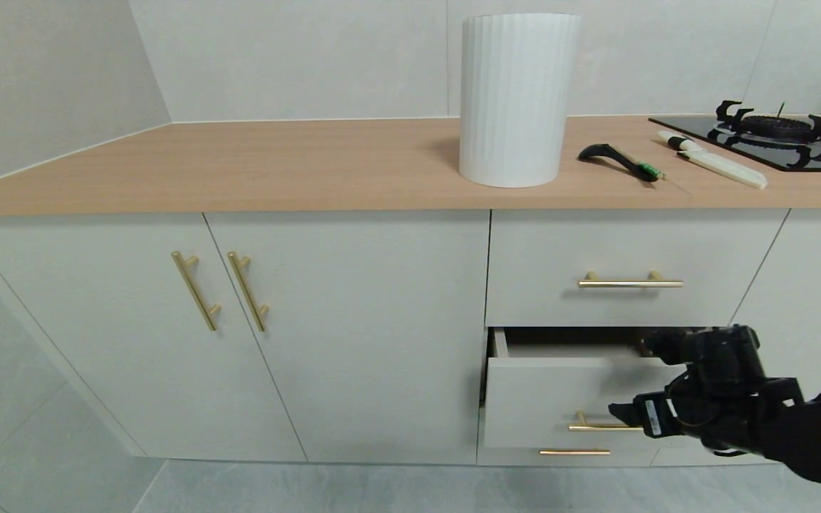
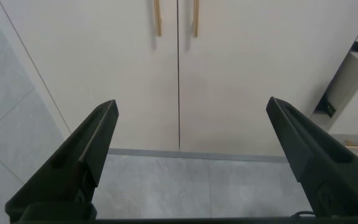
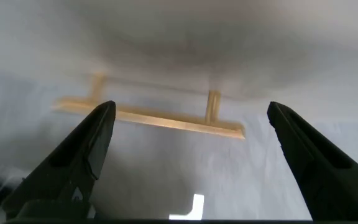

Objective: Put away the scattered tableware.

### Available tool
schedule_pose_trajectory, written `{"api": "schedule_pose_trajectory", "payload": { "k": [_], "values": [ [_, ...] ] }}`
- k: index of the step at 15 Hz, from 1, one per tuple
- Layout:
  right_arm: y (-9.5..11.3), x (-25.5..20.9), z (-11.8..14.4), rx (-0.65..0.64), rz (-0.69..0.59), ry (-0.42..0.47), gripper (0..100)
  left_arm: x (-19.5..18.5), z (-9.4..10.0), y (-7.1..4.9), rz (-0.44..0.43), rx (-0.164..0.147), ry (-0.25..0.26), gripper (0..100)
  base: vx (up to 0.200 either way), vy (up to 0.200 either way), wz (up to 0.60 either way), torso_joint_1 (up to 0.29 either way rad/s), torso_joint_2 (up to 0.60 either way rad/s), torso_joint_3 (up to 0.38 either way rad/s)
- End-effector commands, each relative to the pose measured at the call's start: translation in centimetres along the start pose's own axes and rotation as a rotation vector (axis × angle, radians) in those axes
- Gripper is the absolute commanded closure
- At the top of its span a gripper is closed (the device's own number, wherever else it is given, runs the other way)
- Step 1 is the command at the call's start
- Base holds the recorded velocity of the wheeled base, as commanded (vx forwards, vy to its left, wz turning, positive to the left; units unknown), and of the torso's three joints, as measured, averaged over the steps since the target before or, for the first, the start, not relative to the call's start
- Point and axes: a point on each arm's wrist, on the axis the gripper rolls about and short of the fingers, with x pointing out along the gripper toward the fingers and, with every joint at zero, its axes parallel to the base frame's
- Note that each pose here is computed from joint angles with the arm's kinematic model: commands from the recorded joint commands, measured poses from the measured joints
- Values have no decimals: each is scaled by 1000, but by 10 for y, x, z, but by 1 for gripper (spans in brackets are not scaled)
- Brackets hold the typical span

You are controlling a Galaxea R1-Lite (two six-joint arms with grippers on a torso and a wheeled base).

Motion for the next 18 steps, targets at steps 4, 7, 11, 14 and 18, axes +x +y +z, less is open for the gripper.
{"api": "schedule_pose_trajectory", "payload": {
  "k": [4,7,11,14,18],
  "values": [
    [1,-101,51,6,60,-213,0,0,0,0,0,0,0,0,0,0,0,0,0,0],
    [3,-78,51,15,56,-182,0,0,0,0,0,0,0,0,0,0,0,0,0,0],
    [7,-17,42,61,-61,-179,0,0,0,0,1,0,0,0,0,0,0,0,0,0],
    [9,11,35,69,-81,-196,0,0,0,0,1,0,0,0,0,0,0,0,0,0],
    [9,18,30,69,-84,-183,0,0,0,0,1,0,0,0,0,0,0,0,0,0]
  ]
}}
